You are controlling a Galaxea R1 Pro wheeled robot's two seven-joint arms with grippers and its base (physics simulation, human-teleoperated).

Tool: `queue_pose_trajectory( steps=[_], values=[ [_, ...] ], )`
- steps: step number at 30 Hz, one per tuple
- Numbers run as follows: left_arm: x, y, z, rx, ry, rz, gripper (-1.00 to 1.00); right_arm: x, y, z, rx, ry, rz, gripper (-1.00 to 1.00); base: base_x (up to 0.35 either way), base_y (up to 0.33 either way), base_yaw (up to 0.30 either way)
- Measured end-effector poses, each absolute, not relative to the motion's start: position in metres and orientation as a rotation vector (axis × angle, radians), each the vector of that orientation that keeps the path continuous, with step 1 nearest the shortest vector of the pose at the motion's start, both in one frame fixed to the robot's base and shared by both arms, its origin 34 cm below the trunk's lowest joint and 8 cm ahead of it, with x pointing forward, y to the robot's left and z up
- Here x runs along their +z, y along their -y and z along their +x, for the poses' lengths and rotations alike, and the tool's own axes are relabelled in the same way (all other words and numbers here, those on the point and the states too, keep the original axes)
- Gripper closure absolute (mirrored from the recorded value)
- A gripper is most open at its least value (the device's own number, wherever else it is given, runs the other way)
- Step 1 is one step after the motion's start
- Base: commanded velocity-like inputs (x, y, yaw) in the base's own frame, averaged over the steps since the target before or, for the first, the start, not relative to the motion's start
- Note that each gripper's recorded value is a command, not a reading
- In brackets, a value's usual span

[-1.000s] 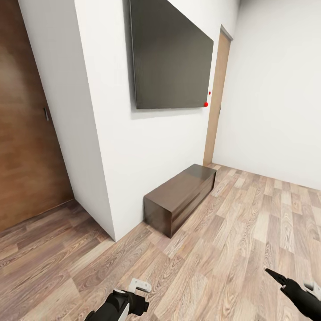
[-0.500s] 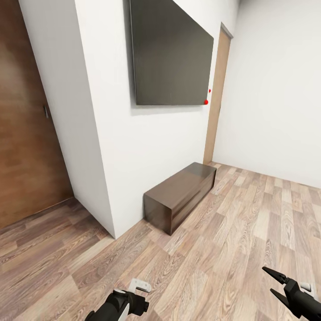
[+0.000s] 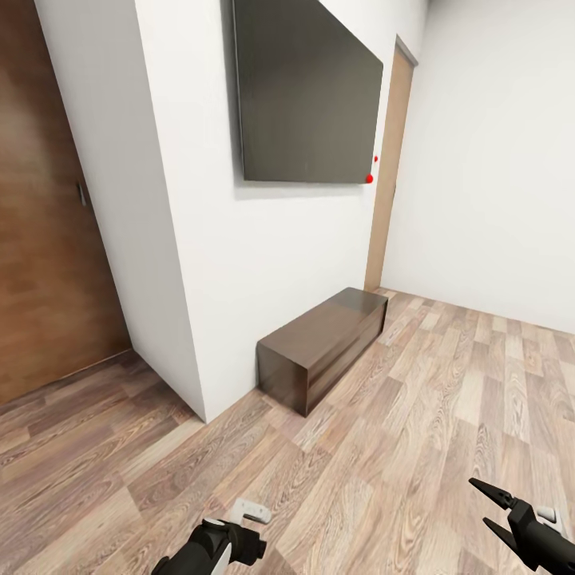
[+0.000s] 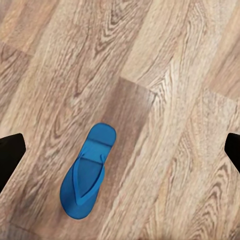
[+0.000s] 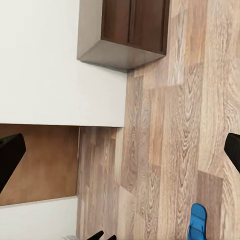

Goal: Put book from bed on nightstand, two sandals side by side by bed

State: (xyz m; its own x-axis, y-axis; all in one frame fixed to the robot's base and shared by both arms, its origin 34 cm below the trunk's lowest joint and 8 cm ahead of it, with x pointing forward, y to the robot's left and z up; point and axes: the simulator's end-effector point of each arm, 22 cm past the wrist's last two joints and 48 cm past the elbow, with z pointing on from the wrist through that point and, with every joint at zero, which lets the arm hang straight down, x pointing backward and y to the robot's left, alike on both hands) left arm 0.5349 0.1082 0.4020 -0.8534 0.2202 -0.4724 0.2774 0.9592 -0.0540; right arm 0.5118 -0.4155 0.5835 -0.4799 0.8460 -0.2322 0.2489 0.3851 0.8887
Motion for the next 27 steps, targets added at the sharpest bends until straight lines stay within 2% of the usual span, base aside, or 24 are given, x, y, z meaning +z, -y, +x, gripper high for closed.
queue_pose_trajectory(
  steps=[27],
  values=[
    [0.345, -0.115, 0.526, -0.147, -2.623, 0.347, -1.00, 0.523, 0.413, 0.498, 1.081, -1.945, 0.938, -1.00, 0.000, 0.000, 0.000]
  ],
)
